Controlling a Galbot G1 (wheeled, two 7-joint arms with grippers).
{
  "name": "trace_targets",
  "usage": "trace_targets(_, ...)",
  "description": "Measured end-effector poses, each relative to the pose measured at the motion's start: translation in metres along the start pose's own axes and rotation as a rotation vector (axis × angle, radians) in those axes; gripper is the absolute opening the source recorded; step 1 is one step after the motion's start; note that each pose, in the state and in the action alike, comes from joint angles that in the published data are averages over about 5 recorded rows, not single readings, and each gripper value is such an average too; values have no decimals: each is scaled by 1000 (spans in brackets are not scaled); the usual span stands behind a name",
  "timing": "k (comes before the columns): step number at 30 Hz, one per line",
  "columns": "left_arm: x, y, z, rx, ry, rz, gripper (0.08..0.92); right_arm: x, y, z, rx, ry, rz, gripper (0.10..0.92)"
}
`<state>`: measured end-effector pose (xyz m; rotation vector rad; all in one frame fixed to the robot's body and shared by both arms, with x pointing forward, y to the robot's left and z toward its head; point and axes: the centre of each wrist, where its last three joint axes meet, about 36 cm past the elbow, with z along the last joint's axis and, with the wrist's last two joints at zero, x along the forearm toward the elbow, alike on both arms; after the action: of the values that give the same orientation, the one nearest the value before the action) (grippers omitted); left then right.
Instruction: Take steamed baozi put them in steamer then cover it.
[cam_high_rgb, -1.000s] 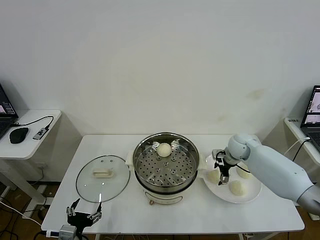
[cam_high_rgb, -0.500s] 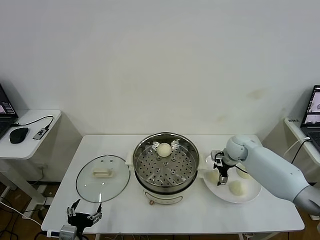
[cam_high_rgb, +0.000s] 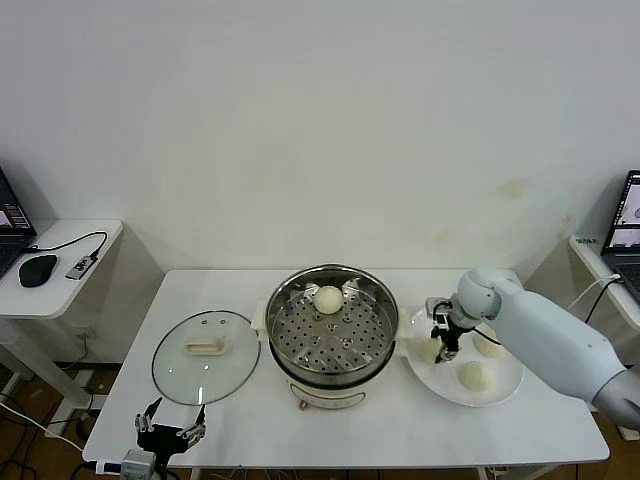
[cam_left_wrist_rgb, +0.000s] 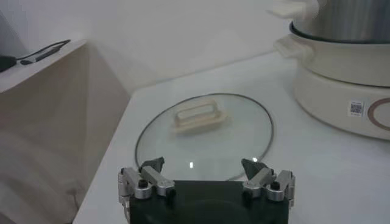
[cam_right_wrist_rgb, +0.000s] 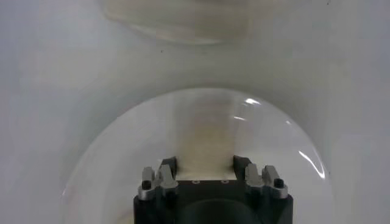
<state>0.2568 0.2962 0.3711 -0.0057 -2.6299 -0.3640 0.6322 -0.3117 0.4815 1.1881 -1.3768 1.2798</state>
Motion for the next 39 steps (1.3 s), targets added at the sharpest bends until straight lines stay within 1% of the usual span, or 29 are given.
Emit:
trace_targets(3,-1,-2,-3,2,-11,1,823,28,-7,2,2,-1,14,569)
trace_targets(8,-1,-1,-10,-2,-30,-3,823,89,-21,-5,15,-19,46,568)
trace_targets(15,1,3,-20,-5,-53,-11,823,175,-39,-39,56,-61,81,568)
trace_targets(20,4,6,-26,-10,-65,-17,823,213,-43,-75,89,-97,77,568)
trace_targets(24,6,8,-28,-14,-71,-24,823,225,-44,-104,100,-127,47,568)
trace_targets(28,7,9,-31,-13,-81,-30,823,228,-45,-136,113,-145,14,568)
trace_targets(39,8,8,-37,-3,-96,-32,823,205,-48,-223,157,-150,-51,568)
